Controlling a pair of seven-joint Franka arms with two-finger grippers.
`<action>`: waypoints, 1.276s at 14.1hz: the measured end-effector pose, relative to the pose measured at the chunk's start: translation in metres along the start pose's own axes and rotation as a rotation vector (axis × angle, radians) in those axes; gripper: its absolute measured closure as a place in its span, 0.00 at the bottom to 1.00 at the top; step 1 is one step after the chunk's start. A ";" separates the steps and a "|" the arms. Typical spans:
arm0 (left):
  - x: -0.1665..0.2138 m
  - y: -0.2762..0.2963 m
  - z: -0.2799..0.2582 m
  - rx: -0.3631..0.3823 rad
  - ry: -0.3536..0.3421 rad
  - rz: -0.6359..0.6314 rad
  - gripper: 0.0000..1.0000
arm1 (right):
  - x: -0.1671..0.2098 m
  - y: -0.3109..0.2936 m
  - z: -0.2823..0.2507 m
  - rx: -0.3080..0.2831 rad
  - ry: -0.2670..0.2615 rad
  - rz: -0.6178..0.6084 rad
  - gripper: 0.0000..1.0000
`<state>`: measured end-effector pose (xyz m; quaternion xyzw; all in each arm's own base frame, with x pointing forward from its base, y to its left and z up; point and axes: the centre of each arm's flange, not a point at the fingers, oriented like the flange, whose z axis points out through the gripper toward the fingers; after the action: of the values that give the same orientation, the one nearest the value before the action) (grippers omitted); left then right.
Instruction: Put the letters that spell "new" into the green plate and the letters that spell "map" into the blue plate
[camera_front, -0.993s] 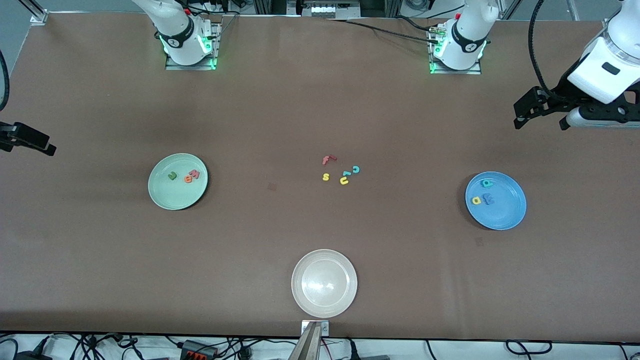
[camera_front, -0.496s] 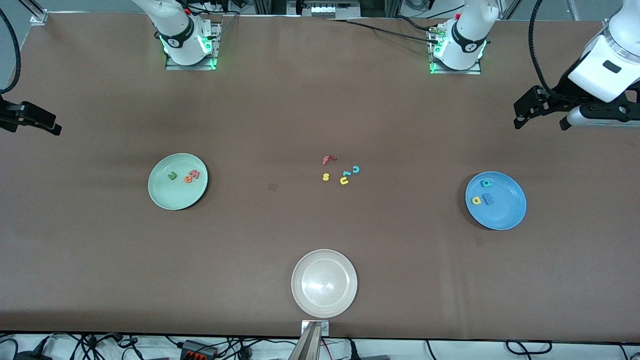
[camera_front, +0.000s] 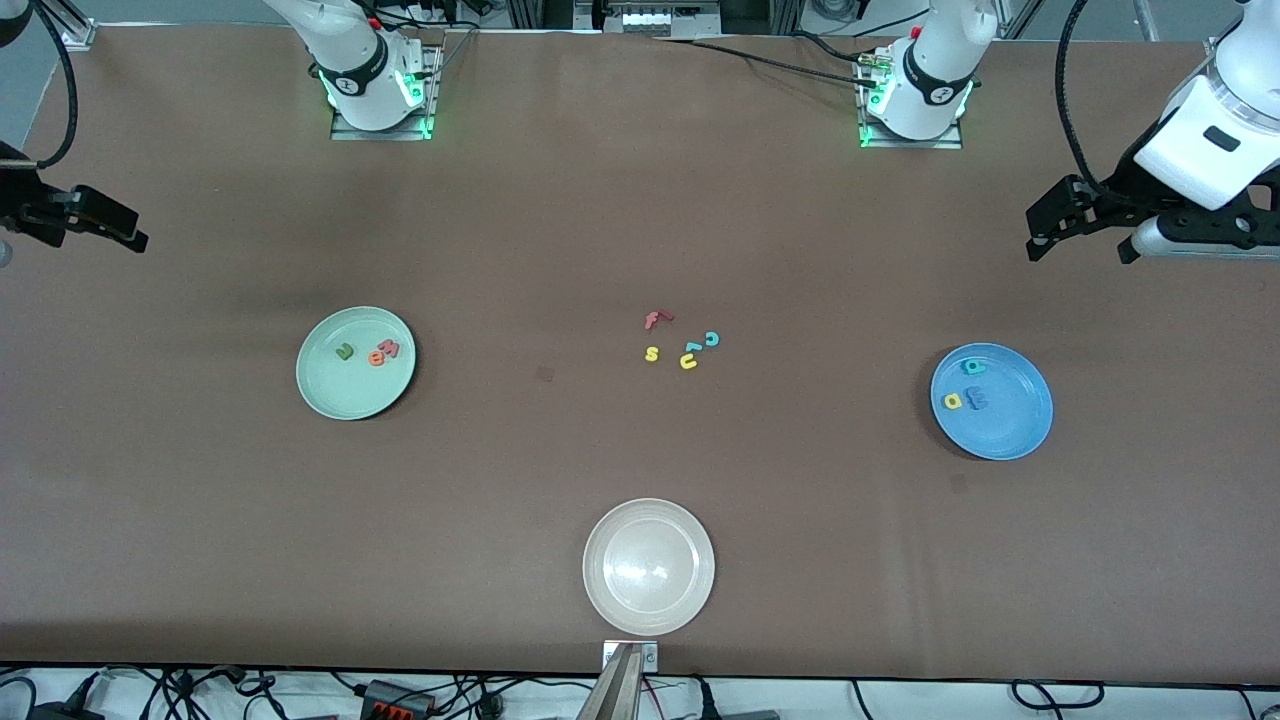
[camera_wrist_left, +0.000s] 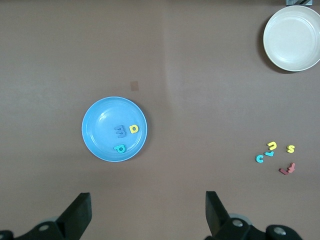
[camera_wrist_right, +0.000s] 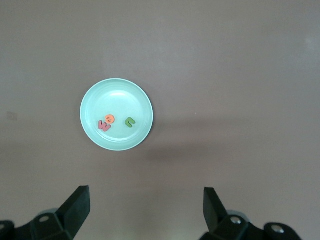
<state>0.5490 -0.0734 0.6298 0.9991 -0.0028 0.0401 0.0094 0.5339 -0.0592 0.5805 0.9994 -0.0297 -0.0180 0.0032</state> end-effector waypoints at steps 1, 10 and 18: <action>0.000 0.000 0.000 0.000 0.001 0.000 0.00 | -0.003 0.000 -0.001 0.000 0.001 0.000 0.00; 0.000 0.001 0.000 0.000 0.000 0.001 0.00 | -0.004 0.000 -0.002 0.000 0.001 -0.002 0.00; 0.003 0.008 -0.010 -0.005 0.023 0.014 0.00 | -0.005 0.001 0.001 0.000 -0.004 -0.001 0.00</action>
<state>0.5508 -0.0809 0.6401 0.9986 -0.0097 0.0516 0.0116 0.5292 -0.0599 0.5799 0.9994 -0.0293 -0.0200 0.0031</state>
